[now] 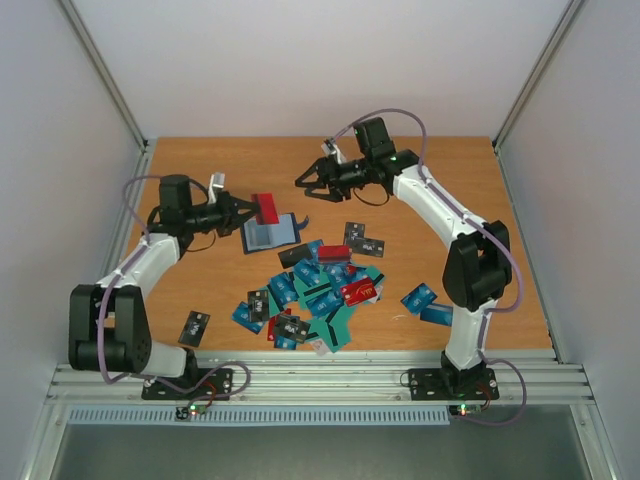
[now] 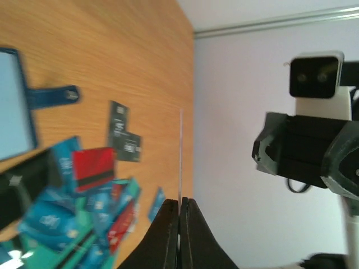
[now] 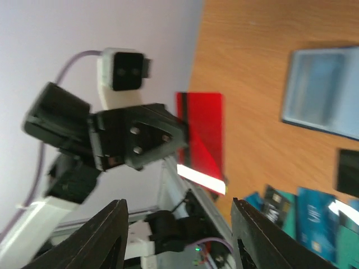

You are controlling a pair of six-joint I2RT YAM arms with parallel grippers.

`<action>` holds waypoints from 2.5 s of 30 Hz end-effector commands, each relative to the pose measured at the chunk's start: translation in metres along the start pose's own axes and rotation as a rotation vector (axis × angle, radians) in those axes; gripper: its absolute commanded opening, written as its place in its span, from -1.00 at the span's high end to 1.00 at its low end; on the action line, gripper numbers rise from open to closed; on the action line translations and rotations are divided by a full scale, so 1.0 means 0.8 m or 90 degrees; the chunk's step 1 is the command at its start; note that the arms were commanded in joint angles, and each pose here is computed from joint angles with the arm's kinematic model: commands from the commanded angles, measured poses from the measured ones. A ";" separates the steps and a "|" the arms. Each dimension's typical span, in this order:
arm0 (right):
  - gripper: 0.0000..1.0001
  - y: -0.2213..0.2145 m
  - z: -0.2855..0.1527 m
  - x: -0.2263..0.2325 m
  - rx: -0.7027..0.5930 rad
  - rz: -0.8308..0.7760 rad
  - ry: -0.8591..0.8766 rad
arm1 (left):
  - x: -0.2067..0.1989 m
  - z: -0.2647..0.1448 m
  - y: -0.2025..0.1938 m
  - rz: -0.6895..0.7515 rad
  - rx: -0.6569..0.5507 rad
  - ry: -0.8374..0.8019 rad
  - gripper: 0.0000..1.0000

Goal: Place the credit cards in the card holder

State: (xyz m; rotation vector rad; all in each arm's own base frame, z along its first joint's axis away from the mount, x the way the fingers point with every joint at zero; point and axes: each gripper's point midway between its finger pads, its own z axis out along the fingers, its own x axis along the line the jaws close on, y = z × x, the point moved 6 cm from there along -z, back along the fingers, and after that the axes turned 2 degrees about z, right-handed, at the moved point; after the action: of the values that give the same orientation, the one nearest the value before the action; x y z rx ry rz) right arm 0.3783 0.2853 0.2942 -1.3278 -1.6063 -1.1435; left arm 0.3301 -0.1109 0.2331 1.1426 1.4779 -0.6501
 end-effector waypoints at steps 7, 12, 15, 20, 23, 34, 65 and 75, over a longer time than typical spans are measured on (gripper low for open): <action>0.10 -0.013 0.050 -0.109 0.019 0.058 -0.198 | 0.093 -0.017 0.013 0.084 -0.064 0.108 0.99; 0.19 -0.011 0.081 -0.142 0.028 0.057 -0.266 | 0.120 -0.010 0.025 0.075 -0.071 0.154 0.99; 0.23 -0.013 0.095 -0.153 0.041 0.044 -0.308 | 0.133 -0.007 0.029 0.077 -0.056 0.187 0.99; 0.29 -0.004 0.107 -0.166 0.035 0.039 -0.335 | 0.151 -0.003 0.032 0.071 -0.040 0.217 0.99; 0.37 0.004 0.113 -0.174 0.034 0.041 -0.347 | 0.158 0.002 0.036 0.067 -0.037 0.217 0.99; 0.70 0.019 0.137 -0.200 0.058 0.058 -0.341 | 0.179 0.022 0.056 0.045 -0.043 0.177 1.00; 0.98 0.006 0.140 -0.266 0.116 0.139 -0.366 | 0.202 0.051 0.070 0.006 -0.051 0.141 0.99; 0.98 0.004 0.142 -0.267 0.120 0.144 -0.361 | 0.208 0.057 0.063 0.002 -0.040 0.146 1.00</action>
State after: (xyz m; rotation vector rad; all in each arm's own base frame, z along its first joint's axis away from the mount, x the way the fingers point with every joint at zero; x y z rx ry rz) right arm 0.4222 0.3275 0.0727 -1.7448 -1.8478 -0.5377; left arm 0.3994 -0.0766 0.0723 1.1808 1.7363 -0.4994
